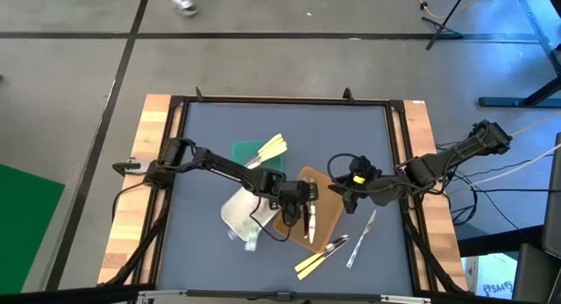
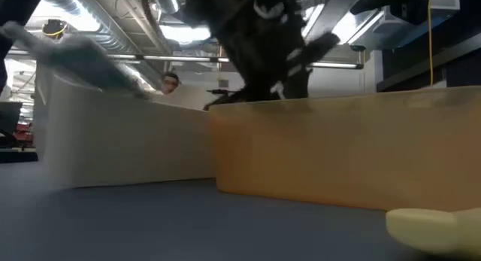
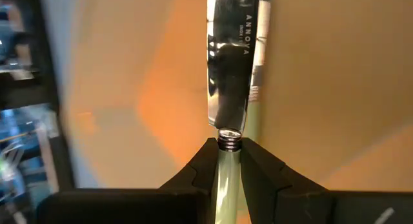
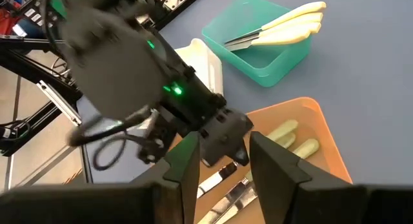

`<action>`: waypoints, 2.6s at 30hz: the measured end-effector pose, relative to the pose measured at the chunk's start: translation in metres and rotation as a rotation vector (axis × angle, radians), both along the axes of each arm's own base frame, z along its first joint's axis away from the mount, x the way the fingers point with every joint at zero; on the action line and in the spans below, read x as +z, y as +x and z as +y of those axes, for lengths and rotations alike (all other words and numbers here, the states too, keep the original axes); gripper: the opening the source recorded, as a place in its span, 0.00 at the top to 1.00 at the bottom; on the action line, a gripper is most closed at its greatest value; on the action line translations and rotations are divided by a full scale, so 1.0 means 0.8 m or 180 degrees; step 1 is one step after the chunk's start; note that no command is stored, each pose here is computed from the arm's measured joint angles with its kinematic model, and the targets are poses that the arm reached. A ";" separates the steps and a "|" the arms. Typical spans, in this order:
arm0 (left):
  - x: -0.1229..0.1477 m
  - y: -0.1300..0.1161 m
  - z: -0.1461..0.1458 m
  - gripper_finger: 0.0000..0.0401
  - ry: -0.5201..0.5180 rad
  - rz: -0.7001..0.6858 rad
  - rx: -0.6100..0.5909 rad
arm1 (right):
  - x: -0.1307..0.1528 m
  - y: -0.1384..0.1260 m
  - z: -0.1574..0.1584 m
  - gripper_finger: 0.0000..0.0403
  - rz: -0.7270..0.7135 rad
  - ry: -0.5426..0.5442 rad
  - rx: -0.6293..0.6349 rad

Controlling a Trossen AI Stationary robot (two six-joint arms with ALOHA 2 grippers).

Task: Sort silverware by color (type)
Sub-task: Put the green knife into the orange bin, then put the blue patterned knife into the white bin

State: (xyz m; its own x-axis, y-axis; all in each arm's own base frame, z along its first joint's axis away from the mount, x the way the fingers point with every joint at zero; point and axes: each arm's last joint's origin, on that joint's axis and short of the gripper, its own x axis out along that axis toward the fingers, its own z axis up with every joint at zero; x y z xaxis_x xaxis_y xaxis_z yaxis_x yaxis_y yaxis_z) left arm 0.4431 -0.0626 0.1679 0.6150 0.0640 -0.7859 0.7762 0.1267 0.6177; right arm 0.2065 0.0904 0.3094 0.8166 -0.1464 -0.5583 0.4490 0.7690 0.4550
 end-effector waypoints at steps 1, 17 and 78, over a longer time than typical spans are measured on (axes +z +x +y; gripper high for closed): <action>0.004 0.000 0.000 0.89 0.0010 -0.0040 0.0015 | 0.000 0.000 0.000 0.70 0.0000 -0.0001 -0.0001; 0.007 0.001 0.000 0.89 0.0013 -0.0072 0.0024 | 0.000 0.000 0.000 0.70 0.0000 0.0001 -0.0001; 0.073 -0.017 -0.008 0.69 -0.0144 -0.0511 0.0460 | -0.001 0.000 0.005 0.70 0.0156 0.0041 0.0548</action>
